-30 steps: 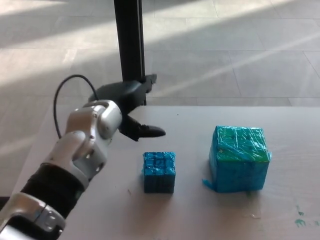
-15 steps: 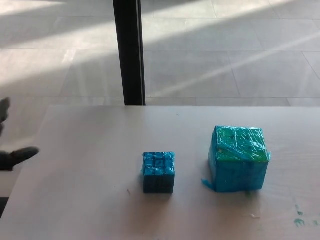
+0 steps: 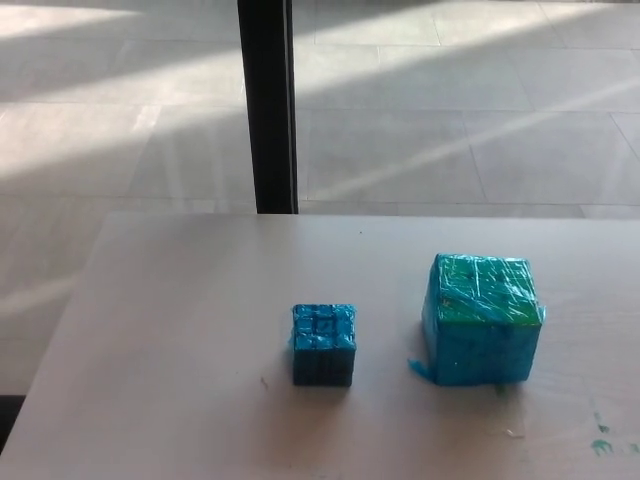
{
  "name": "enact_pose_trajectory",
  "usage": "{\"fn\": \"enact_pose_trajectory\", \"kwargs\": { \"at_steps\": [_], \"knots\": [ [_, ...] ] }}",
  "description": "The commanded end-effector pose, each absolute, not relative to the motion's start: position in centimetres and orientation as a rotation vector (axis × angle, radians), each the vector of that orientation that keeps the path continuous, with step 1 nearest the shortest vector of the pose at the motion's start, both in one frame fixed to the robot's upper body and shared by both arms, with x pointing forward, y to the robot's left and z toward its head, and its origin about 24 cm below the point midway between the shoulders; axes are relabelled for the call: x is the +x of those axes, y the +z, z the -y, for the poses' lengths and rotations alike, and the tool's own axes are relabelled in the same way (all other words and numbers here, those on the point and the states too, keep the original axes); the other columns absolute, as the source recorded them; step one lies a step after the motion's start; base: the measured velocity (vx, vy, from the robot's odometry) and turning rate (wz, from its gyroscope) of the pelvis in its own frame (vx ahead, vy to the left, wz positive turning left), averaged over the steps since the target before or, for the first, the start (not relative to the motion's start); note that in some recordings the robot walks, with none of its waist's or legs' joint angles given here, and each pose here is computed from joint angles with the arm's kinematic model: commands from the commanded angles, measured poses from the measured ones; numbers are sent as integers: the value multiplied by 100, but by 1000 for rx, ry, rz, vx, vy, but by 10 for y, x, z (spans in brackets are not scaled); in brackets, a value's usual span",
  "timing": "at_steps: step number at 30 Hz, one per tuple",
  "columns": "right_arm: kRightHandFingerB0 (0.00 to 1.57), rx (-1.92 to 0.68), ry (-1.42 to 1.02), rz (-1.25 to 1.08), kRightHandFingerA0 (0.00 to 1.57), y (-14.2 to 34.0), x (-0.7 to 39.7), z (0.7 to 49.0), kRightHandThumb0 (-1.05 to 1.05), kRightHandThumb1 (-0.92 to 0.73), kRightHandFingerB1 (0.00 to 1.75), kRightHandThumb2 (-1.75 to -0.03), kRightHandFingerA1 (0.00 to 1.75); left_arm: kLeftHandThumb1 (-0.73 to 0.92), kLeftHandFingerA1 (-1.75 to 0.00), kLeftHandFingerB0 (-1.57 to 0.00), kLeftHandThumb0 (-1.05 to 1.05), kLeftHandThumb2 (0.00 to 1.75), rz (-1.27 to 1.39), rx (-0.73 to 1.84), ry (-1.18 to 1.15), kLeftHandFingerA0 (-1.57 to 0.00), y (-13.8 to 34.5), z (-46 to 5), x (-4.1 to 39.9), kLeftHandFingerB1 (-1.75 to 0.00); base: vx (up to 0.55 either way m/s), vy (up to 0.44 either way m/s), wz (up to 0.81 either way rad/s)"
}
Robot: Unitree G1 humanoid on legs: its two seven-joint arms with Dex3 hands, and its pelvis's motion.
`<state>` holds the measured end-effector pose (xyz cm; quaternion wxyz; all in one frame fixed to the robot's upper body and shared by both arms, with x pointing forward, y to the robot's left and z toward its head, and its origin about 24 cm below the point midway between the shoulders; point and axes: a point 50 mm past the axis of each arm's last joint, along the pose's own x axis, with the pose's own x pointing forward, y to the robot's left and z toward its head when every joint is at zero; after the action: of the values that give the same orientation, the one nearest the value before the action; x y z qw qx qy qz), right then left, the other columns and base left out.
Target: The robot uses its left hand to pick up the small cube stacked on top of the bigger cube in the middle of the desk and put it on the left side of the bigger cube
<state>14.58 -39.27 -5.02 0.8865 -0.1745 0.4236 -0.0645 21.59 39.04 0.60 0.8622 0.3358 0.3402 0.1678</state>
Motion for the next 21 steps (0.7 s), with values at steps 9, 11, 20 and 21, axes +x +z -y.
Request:
{"fn": "enact_pose_trajectory", "kwargs": {
  "at_steps": [9, 11, 20, 21],
  "knots": [
    [43, -365, -152, -878, 55, -44, 144, 401, -40, -68, 39, -59, 58, 86, -5, 0, -95, 70, -885, 207, 362, 0, -64, -371, 167, 0, 0, 0, 0],
    [44, -371, -141, -892, 55, -46, 144, 399, -40, -67, 39, -59, 58, 89, 0, 0, -96, 67, -900, 154, 392, 0, -67, -374, 159, 0, 0, 0, 0],
    [45, -354, -164, -896, 56, -49, 140, 399, -40, -67, 39, -60, 58, 88, 0, 0, -93, 66, -929, 125, 422, 0, -68, -382, 148, 0, 0, 0, 0],
    [45, -364, -166, -909, 56, -49, 140, 399, -40, -66, 38, -60, 55, 90, 0, 0, -94, 67, -950, 167, 417, 0, -68, -383, 146, 0, 0, 0, 0]
  ]
}}
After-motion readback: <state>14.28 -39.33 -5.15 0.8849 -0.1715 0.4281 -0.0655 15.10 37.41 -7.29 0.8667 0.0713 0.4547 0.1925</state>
